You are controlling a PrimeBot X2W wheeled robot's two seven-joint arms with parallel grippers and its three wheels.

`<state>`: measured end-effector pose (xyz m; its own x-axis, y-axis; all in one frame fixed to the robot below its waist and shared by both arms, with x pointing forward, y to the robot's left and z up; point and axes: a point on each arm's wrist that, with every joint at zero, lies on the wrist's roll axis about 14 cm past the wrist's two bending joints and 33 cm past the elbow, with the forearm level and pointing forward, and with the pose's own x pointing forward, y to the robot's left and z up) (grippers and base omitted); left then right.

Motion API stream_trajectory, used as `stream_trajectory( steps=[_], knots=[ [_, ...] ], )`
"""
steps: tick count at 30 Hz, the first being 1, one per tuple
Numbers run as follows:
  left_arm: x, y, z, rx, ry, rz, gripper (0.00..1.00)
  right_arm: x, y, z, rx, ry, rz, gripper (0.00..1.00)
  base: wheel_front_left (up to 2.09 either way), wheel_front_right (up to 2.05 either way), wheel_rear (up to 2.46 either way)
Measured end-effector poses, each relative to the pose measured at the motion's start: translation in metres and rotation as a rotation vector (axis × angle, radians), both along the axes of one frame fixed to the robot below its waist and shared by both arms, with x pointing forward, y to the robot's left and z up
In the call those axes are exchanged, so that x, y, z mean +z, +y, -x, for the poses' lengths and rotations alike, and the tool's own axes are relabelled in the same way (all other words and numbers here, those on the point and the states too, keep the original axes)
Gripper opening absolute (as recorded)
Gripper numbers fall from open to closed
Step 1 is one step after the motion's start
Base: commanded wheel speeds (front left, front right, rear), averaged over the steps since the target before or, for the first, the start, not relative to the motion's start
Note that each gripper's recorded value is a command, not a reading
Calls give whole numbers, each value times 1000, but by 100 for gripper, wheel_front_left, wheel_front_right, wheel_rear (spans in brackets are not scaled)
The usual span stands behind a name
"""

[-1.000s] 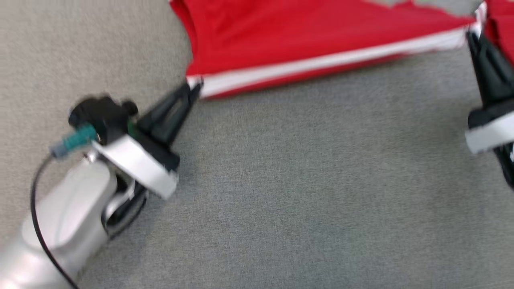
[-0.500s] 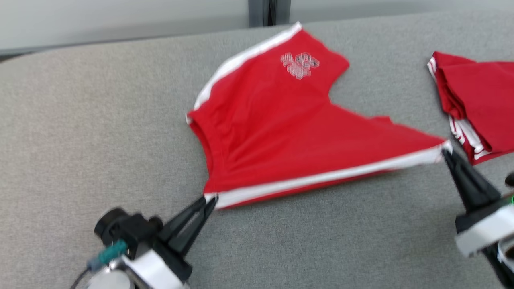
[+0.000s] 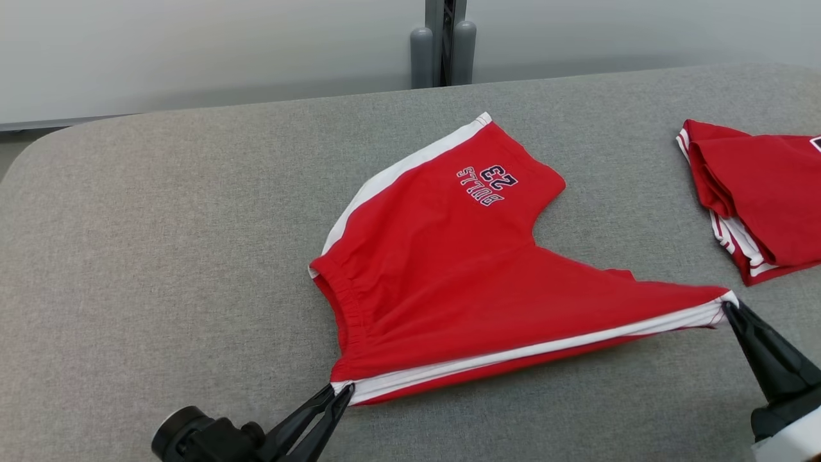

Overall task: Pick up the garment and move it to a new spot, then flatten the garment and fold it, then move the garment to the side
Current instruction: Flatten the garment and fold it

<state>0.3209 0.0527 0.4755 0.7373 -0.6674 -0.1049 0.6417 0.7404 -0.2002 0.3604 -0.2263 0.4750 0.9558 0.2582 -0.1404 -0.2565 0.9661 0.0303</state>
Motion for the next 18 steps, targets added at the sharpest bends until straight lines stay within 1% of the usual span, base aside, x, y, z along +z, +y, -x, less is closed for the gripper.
stream_trajectory(
  steps=[4, 7, 14, 18],
  knots=[
    [0, -10, 2, 7, 81, 68, 0, 1, 2, -8, -10, 12, -1, 0, 0, 0, 0],
    [4, -23, -7, 4, 136, 157, 0, -1, 8, -27, -6, 37, 8, 0, 0, 0, 0],
    [6, -34, -46, 69, 248, 348, 0, 2, 24, -95, -1, 49, 35, 0, 0, 0, 0],
    [4, -35, -68, 121, 305, 456, 0, 0, 37, -135, 32, 63, 88, 0, 0, 0, 0]
  ],
)
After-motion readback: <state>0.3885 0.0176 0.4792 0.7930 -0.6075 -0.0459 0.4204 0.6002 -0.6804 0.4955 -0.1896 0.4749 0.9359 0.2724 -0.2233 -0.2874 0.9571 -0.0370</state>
